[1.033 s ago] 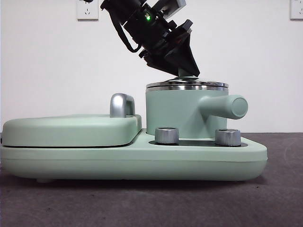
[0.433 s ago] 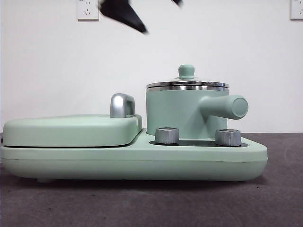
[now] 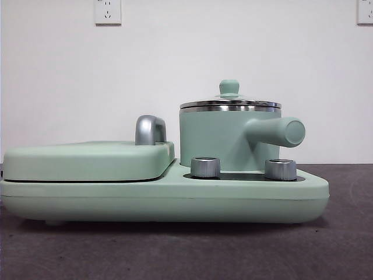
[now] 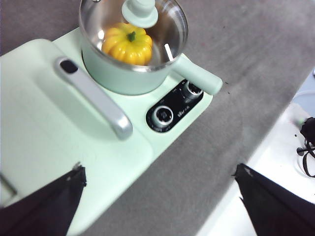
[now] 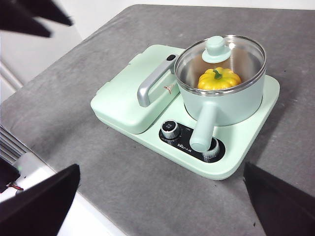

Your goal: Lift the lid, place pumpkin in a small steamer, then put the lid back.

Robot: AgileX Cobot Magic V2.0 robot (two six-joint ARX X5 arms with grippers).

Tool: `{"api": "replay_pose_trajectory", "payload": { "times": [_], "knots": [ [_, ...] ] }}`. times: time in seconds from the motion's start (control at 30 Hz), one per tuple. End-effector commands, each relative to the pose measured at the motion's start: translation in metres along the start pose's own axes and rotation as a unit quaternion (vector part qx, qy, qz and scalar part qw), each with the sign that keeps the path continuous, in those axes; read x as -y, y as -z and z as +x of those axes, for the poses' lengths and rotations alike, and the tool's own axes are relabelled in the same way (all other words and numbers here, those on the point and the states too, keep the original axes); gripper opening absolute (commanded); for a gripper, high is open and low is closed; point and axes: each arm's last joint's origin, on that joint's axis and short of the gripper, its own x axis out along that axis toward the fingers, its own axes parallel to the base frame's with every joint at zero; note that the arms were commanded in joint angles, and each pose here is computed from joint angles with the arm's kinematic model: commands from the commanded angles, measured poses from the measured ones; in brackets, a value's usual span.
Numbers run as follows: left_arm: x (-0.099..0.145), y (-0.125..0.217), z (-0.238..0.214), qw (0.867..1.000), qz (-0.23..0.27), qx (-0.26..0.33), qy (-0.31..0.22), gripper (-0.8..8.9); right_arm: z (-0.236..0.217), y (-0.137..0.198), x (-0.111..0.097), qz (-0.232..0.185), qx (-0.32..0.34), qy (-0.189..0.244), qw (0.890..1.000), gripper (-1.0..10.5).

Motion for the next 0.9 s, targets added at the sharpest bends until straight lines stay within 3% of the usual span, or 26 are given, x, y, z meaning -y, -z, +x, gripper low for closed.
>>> {"api": "replay_pose_trajectory", "payload": {
  "times": [0.03,0.13,0.23,0.27,0.33,0.37,0.9],
  "knots": [
    [0.002,0.028,-0.005,1.0,0.002,0.017,-0.001,4.65,-0.001,-0.003,-0.001,0.002,0.007,-0.003,1.0,5.4],
    [0.005,0.061,-0.009,0.999,-0.012,0.043,-0.012,4.28,-0.001,-0.003,-0.001,0.002,0.007,-0.001,1.0,5.4],
    [0.008,0.088,-0.01,0.997,-0.014,0.07,-0.018,1.32,-0.001,-0.003,0.0,0.002,0.01,0.008,1.0,5.2],
    [0.009,0.096,-0.01,0.997,-0.011,0.08,-0.019,-0.19,-0.001,-0.003,0.0,0.002,0.01,0.008,1.0,4.3],
    [0.011,0.107,-0.01,0.995,-0.004,0.095,-0.021,0.09,-0.001,-0.003,0.0,-0.001,0.01,0.008,1.0,-0.2],
    [0.012,0.111,-0.011,0.995,-0.001,0.101,-0.022,0.09,-0.001,-0.003,0.0,-0.006,0.011,0.011,1.0,0.4],
    [0.02,0.12,-0.024,0.991,0.013,0.131,-0.025,0.1,-0.001,-0.003,0.0,-0.006,0.011,0.009,1.0,0.1]
  ]
}}
